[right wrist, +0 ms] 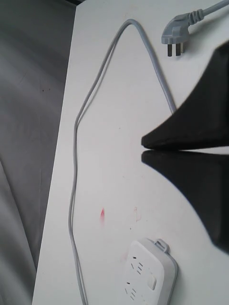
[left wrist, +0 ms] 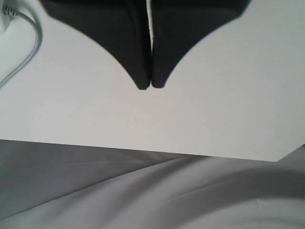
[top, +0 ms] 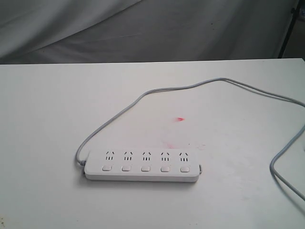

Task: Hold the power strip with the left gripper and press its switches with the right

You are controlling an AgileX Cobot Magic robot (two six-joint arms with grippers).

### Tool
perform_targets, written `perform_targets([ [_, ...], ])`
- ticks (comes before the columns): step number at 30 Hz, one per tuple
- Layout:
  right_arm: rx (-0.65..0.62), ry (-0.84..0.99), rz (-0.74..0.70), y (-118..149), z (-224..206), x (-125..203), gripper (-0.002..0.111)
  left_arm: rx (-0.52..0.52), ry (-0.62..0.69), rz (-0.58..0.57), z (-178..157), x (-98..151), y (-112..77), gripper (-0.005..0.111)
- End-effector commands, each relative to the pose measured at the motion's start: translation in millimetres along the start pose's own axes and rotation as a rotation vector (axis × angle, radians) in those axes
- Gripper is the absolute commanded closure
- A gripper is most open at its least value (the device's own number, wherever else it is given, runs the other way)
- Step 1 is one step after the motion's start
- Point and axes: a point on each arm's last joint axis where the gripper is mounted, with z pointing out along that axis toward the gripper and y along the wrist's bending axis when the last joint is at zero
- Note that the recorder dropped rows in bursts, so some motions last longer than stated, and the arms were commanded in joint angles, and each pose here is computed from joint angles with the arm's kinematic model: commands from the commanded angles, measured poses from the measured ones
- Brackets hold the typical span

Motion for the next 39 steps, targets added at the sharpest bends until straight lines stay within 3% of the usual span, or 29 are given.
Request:
perform_targets([
  [1, 0.001, -0.006, 0.006, 0, 0, 1, 0.108, -0.001, 0.049, -0.009, 7, -15, -0.6, 0.106],
  [8, 0.001, -0.006, 0.006, 0, 0, 1, 0.108, 0.013, 0.094, -0.039, 18, -46, -3.1, 0.106],
  [18, 0.001, -0.006, 0.006, 0, 0, 1, 0.108, 0.015, 0.058, -0.039, 25, -99, -4.7, 0.106],
  [30, 0.001, -0.006, 0.006, 0, 0, 1, 0.108, 0.013, 0.095, -0.039, 53, -136, -5.9, 0.106],
  [39, 0.001, -0.006, 0.006, 0, 0, 1, 0.108, 0.014, 0.062, -0.039, 87, -196, -7.8, 0.106],
])
